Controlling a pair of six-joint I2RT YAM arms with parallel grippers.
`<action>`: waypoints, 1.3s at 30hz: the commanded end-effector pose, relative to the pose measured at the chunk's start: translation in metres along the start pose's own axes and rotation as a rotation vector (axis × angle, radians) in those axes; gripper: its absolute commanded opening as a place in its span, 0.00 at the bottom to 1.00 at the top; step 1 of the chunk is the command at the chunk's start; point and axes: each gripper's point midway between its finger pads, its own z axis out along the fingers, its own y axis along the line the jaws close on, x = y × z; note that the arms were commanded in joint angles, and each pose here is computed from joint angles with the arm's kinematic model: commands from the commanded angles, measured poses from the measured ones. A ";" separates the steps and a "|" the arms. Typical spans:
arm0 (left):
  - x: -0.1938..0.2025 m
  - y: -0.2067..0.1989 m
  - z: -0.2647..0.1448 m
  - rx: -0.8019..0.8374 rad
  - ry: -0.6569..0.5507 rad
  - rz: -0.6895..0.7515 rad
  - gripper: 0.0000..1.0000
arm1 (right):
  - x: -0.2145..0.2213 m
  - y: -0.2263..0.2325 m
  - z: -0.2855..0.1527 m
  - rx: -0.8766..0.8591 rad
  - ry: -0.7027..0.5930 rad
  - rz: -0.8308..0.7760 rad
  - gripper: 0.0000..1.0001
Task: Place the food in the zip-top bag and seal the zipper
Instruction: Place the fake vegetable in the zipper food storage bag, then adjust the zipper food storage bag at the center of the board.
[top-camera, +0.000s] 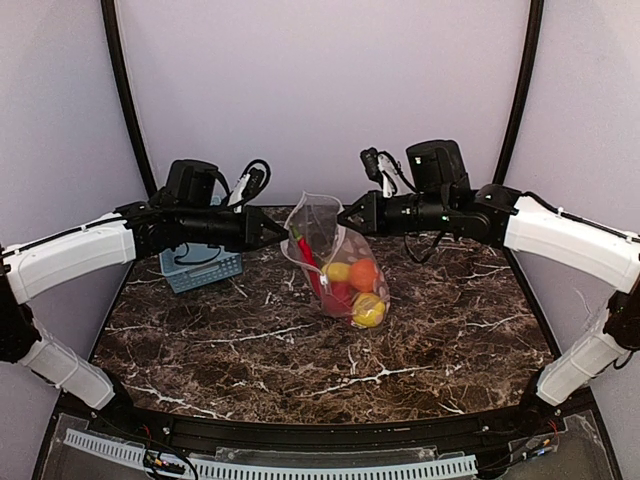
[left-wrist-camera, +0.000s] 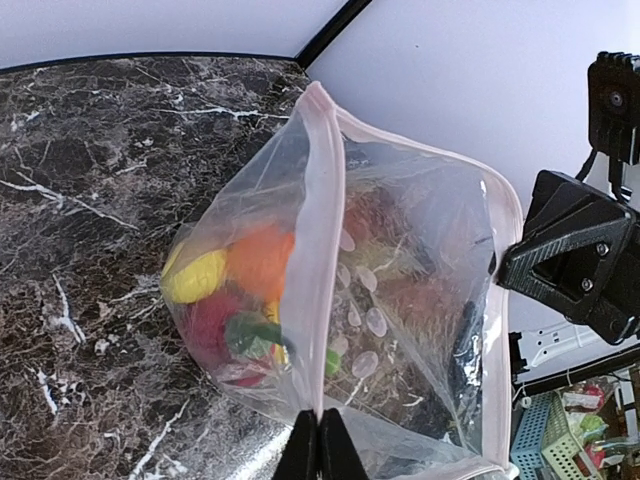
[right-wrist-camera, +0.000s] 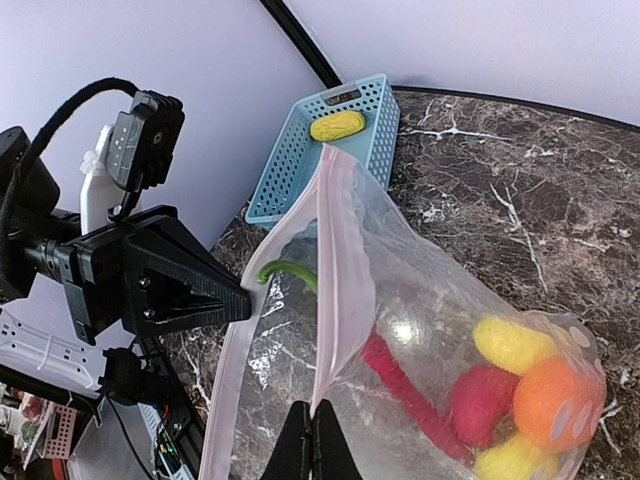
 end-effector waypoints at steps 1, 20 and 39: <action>-0.025 -0.037 -0.003 0.126 -0.010 0.037 0.01 | -0.024 0.010 -0.013 0.020 -0.065 -0.041 0.00; -0.048 -0.053 0.004 0.155 -0.008 0.089 0.01 | -0.038 0.001 -0.047 0.130 -0.124 -0.091 0.00; -0.057 0.007 -0.035 -0.055 -0.009 0.149 0.70 | -0.020 -0.005 -0.025 0.105 -0.072 -0.062 0.00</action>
